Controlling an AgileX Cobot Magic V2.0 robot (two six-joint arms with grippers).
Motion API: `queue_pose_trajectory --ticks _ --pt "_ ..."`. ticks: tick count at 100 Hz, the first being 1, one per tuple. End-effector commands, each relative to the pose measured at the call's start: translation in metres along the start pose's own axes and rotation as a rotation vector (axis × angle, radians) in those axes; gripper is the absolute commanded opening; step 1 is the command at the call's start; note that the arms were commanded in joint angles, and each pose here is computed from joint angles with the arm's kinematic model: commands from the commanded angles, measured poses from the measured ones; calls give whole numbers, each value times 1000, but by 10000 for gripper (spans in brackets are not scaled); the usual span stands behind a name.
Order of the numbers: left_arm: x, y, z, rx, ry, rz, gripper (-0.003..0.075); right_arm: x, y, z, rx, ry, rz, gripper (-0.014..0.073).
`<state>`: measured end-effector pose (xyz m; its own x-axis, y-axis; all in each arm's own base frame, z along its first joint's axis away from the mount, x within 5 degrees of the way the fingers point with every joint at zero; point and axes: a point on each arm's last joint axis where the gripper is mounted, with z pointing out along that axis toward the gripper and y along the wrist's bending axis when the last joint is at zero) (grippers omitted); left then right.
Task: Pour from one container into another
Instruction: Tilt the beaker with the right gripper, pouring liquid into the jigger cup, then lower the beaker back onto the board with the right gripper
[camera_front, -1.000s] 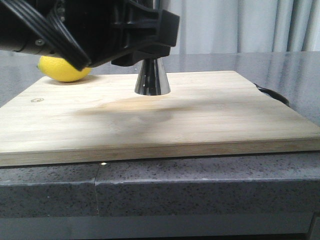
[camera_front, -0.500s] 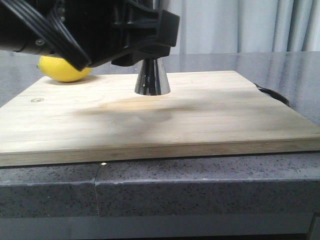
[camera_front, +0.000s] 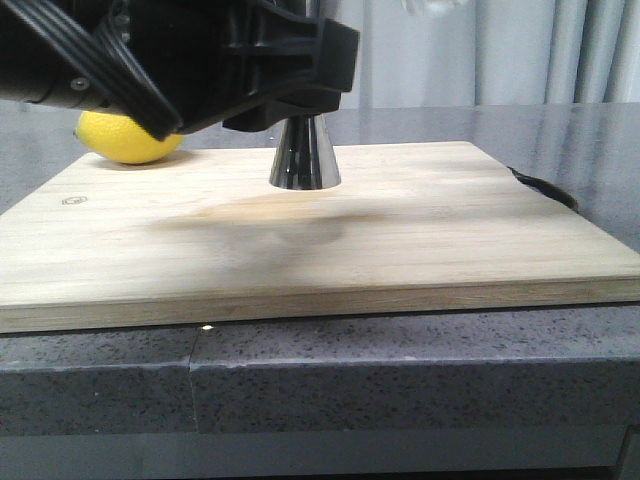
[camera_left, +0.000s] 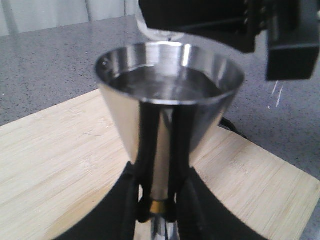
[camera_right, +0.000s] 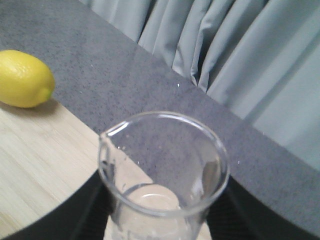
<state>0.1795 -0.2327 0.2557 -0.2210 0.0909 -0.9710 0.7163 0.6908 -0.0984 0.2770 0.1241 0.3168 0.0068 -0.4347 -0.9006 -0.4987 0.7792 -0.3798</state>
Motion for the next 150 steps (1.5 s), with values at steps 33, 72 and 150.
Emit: queue_pose_trajectory --ticks 33,72,150 --pt "-26 -4 -5 8 -153 -6 -19 26 5 28 1 -79 175 207" --pt "-26 -4 -5 8 -153 -6 -19 50 15 53 -30 -73 199 207" --pt "-26 -4 -5 8 -153 -6 -19 69 31 -6 -47 -41 253 207"
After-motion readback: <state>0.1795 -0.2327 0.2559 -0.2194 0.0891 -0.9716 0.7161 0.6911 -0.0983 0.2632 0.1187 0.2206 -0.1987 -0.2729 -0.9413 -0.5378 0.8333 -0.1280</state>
